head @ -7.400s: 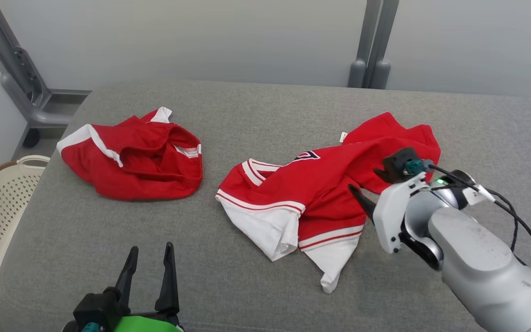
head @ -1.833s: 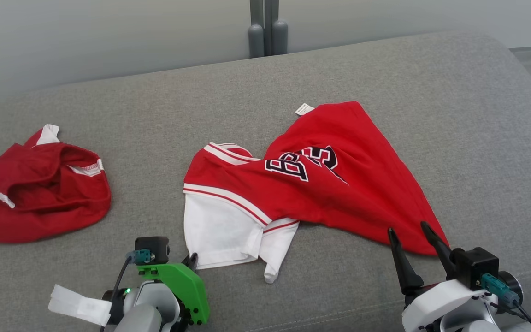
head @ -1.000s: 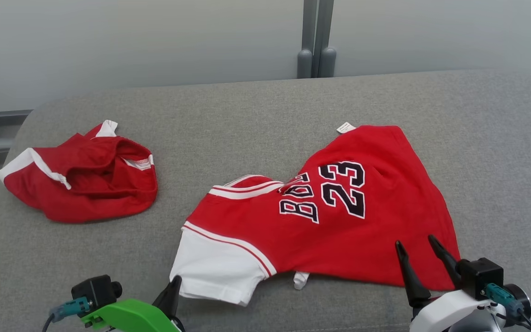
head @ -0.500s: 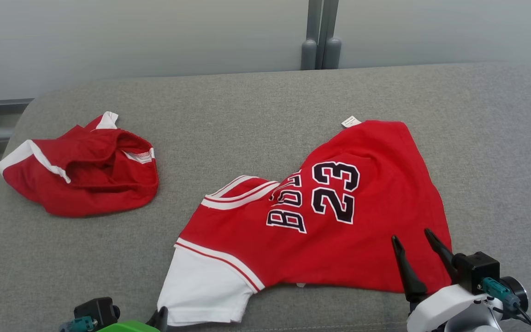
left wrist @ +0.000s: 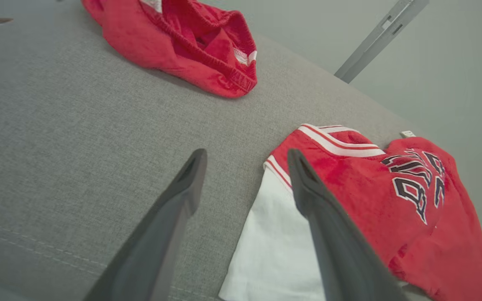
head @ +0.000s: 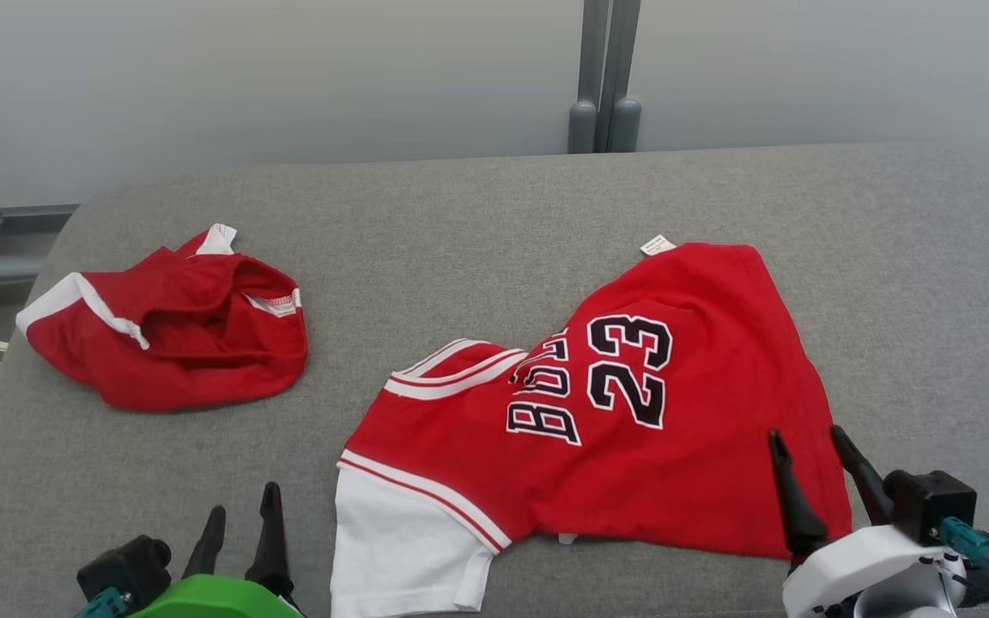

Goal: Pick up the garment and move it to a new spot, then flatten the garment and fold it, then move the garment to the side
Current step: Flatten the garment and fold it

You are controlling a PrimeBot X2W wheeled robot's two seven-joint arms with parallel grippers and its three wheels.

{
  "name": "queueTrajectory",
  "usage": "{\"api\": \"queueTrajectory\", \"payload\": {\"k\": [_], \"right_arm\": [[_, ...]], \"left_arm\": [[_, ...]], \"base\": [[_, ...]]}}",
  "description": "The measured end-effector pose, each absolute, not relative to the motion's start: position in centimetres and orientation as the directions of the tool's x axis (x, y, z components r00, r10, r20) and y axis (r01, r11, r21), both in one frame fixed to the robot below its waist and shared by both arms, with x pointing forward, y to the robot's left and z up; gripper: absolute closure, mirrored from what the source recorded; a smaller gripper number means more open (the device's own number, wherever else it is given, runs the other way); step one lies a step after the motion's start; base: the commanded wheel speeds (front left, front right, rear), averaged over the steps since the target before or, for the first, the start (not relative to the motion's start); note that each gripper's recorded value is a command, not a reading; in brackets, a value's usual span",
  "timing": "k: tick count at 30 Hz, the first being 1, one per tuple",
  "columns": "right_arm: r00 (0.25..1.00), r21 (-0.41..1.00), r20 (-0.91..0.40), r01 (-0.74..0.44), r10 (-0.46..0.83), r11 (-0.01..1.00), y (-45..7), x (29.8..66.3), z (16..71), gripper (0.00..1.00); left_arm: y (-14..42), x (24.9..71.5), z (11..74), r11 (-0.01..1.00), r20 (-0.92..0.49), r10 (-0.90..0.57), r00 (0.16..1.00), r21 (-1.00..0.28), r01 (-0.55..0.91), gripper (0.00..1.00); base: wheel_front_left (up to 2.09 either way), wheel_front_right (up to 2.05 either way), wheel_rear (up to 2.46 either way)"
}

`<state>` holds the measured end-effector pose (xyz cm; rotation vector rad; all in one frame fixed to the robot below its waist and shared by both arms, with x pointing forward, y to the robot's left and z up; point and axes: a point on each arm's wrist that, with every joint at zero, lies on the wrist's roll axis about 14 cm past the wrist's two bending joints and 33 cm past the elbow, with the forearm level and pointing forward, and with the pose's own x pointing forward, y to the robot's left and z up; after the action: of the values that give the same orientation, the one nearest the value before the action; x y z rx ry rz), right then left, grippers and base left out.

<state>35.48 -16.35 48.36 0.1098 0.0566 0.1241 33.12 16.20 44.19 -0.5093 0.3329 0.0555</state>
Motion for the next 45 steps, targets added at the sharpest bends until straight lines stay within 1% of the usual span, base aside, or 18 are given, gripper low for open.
{"api": "queueTrajectory", "payload": {"k": [5, 8, 12, 18, 21, 24, 30, 36, 45], "right_arm": [[0.998, 0.183, -0.022, -0.057, 0.062, 0.981, -17.8, 35.5, 48.6, 0.0], [0.999, 0.209, -0.017, -0.03, 0.034, 0.978, -18.5, 35.4, 48.6, 0.0], [1.0, 0.273, 0.015, -0.013, 0.01, 0.962, -18.9, 35.5, 49.2, 0.0], [0.998, 0.287, 0.061, -0.047, 0.03, 0.957, -18.0, 35.3, 50.2, 0.0], [0.993, 0.284, 0.09, -0.099, 0.076, 0.954, -16.4, 34.8, 50.8, 0.0], [0.991, 0.276, 0.099, -0.113, 0.089, 0.955, -15.9, 34.2, 50.9, 0.0], [0.992, 0.211, 0.067, -0.119, 0.107, 0.97, -15.8, 33.3, 50.2, 0.0], [0.992, 0.141, -0.019, -0.124, 0.128, 0.982, -15.7, 32.3, 48.5, 0.0], [0.99, 0.154, -0.041, -0.125, 0.132, 0.98, -15.5, 32.3, 48.0, 0.0]], "left_arm": [[16.9, 33.7, 47.1, 0.884, -0.125, 0.018, 0.992, -0.461, -0.074, 0.0], [16.6, 33.9, 48.3, 0.903, -0.037, 0.003, 0.999, -0.43, -0.019, 0.0], [16.6, 34.0, 49.7, 0.923, 0.03, -0.008, 1.0, -0.384, 0.019, 0.0], [17.4, 33.6, 51.9, 0.94, 0.115, 0.017, 0.993, -0.341, 0.023, 0.0], [17.9, 32.6, 51.3, 0.945, 0.104, 0.035, 0.994, -0.326, 0.001, 0.0], [17.9, 31.8, 50.6, 0.955, 0.088, 0.022, 0.996, -0.297, 0.005, 0.0], [18.4, 30.5, 48.5, 0.97, 0.017, 0.009, 1.0, -0.243, -0.004, 0.0], [19.0, 29.8, 47.4, 0.977, -0.039, 0.008, 0.999, -0.211, -0.016, 0.0], [18.9, 29.9, 47.0, 0.977, -0.06, 0.0, 0.998, -0.214, -0.013, 0.0]], "base": [[0.0, 0.0, 0.0], [0.0, 0.0, 0.0], [0.0, 0.0, 0.0], [0.0, 0.0, 0.0], [0.0, 0.0, 0.0], [0.0, 0.0, 0.0], [0.0, 0.0, 0.0], [0.0, 0.0, 0.0], [0.0, 0.0, 0.0]]}}
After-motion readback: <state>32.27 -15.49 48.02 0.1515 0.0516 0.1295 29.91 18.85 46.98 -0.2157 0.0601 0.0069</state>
